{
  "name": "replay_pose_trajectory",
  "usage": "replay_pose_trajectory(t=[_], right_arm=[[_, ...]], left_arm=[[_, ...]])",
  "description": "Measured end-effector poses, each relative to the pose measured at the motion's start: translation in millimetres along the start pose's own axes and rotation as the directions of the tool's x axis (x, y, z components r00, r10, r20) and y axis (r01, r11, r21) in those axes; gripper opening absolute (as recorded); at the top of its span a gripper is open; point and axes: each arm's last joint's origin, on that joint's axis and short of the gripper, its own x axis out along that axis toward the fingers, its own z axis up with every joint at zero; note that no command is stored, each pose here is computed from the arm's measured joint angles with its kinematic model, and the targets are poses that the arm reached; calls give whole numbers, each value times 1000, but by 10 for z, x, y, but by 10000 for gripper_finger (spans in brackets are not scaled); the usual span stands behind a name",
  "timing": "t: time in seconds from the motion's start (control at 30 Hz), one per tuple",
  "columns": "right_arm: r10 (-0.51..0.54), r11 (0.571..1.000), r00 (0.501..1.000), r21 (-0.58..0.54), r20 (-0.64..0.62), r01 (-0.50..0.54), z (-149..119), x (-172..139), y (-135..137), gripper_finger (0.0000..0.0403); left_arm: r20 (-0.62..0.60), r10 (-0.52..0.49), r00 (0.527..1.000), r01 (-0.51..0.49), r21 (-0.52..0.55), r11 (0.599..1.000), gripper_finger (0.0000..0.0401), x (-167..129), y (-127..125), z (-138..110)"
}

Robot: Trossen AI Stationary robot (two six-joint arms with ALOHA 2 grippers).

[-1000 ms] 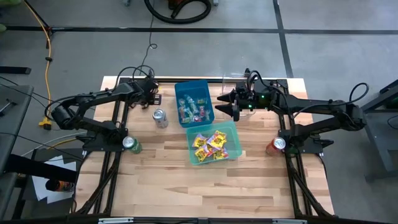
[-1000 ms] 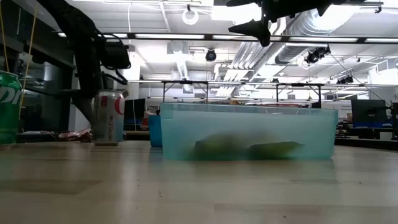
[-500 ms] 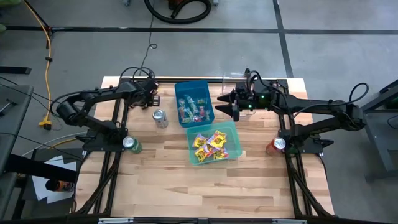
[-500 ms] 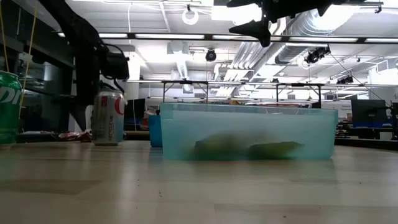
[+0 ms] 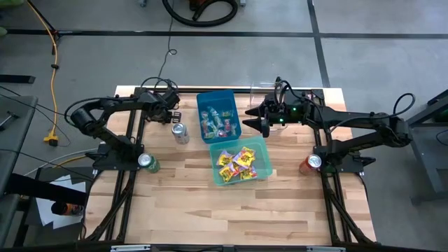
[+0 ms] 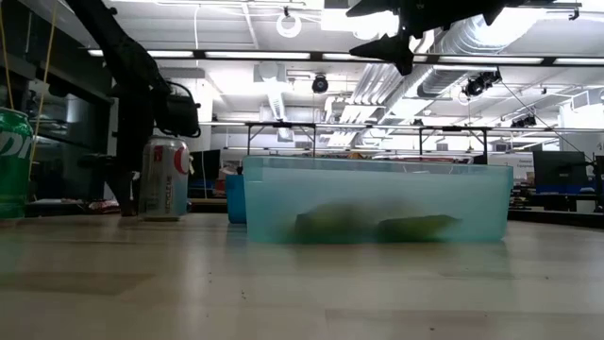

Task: Sort candy
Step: Put the brown candy into the transparent bin

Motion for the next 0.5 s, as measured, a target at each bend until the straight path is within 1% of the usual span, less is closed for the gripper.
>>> replay_pose_trajectory(t=[0.1,0.13,0.2,0.27,0.33,0.37,0.43,0.47,0.5], right_arm=[[0,1000,1000,0,0,0,0,0,1,291],[0,1000,1000,0,0,0,0,0,1,291],[0,1000,1000,-1,0,0,0,0,1,291],[0,1000,1000,-2,0,0,0,0,0,291],[0,1000,1000,-3,0,0,0,0,0,291],[0,1000,1000,-3,0,0,0,0,1,291],[0,1000,1000,-3,0,0,0,0,0,291],[-1,1000,1000,-3,0,1,0,0,0,291],[-6,1000,1000,-3,3,6,1,0,-2,291]], left_arm=[[17,-44,999,44,20,999,35,-84,14,3],[34,-58,998,58,20,998,21,-129,25,6],[82,-92,992,92,9,996,15,-251,58,11],[145,-129,981,129,4,992,23,-407,105,21],[223,-178,958,178,23,984,26,-605,147,46],[274,-213,938,211,38,977,25,-724,167,65],[367,-313,876,302,89,949,20,-957,191,79],[409,-383,828,362,130,923,16,-1078,195,71],[447,-460,768,426,180,887,14,-1189,189,63]])
